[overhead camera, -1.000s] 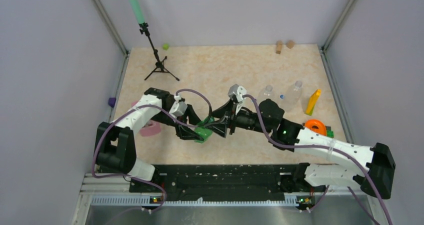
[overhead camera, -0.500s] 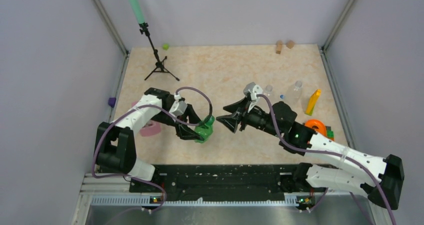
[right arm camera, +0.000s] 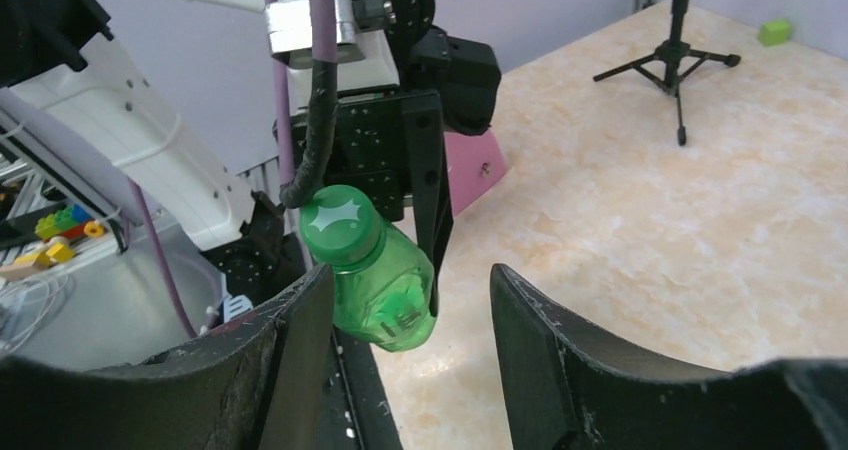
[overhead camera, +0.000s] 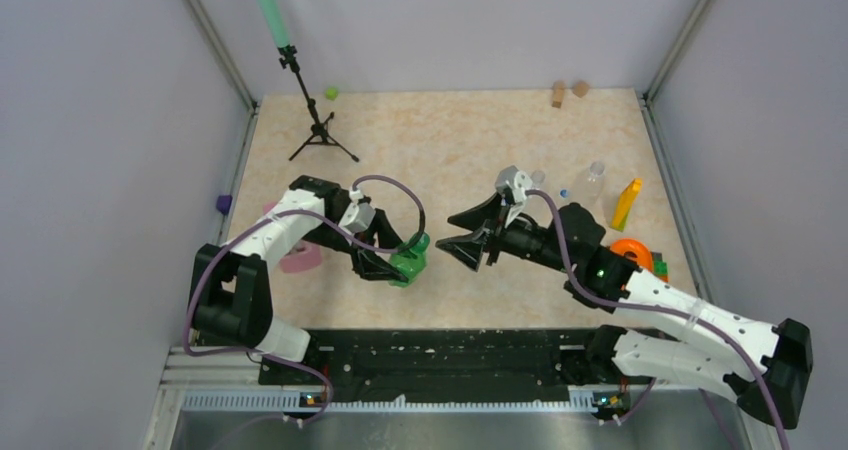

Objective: Unscrew the bottle caps
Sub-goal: Unscrew the bottle cap from the plastic bottle.

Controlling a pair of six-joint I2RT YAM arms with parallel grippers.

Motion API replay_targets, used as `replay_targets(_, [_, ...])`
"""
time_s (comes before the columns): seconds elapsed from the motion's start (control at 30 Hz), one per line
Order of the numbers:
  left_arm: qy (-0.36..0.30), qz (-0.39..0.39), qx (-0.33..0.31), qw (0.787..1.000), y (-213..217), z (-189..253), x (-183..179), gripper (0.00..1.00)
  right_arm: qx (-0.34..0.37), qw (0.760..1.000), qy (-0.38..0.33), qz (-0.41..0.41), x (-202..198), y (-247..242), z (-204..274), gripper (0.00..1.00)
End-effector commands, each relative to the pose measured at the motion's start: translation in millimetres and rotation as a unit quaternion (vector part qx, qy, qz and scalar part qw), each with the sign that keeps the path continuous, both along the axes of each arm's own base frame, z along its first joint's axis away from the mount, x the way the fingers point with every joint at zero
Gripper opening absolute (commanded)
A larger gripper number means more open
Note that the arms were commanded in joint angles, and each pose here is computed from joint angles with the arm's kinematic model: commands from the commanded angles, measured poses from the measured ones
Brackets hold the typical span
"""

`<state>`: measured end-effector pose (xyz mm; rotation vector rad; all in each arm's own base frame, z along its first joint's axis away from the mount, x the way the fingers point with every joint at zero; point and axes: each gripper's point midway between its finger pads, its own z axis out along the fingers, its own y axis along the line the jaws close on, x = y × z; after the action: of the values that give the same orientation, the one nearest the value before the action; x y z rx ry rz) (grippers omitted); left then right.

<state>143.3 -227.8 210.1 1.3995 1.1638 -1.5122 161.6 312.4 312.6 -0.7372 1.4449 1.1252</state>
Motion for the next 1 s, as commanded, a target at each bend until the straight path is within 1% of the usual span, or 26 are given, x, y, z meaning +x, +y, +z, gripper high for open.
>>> replay_targets(0.0, [0.007,0.025,-0.053,0.998,-5,26,3,0.0,0.02,0.999,-0.026,0.04,-13,13,24,0.58])
replay_targets(0.17, [0.008,0.025,-0.053,0.998,-5,25,3,0.0,-0.002,0.999,-0.028,0.045,-16,28,20,0.57])
replay_targets(0.37, [0.006,0.025,-0.053,0.998,-5,27,4,0.0,-0.002,0.998,-0.035,0.048,-15,37,22,0.55])
replay_targets(0.67, [0.009,0.024,-0.052,0.998,-6,25,3,0.0,0.018,0.997,-0.049,0.06,-18,42,34,0.55])
replay_targets(0.7, [0.009,0.025,-0.052,0.998,-5,25,4,0.0,0.02,0.997,-0.048,0.06,-18,42,35,0.53])
replay_targets(0.77, [0.01,0.025,-0.052,0.998,-5,25,3,0.0,0.017,0.997,-0.047,0.061,-18,44,34,0.43])
replay_targets(0.83, [0.009,0.025,-0.053,0.998,-5,25,4,0.0,0.017,0.997,-0.047,0.062,-18,44,34,0.39])
replay_targets(0.9, [0.01,0.025,-0.052,0.998,-5,25,4,0.0,0.021,0.997,-0.048,0.063,-19,43,35,0.31])
replay_targets(0.97, [0.01,0.025,-0.052,0.998,-5,25,4,0.0,0.019,0.997,-0.049,0.059,-18,41,35,0.27])
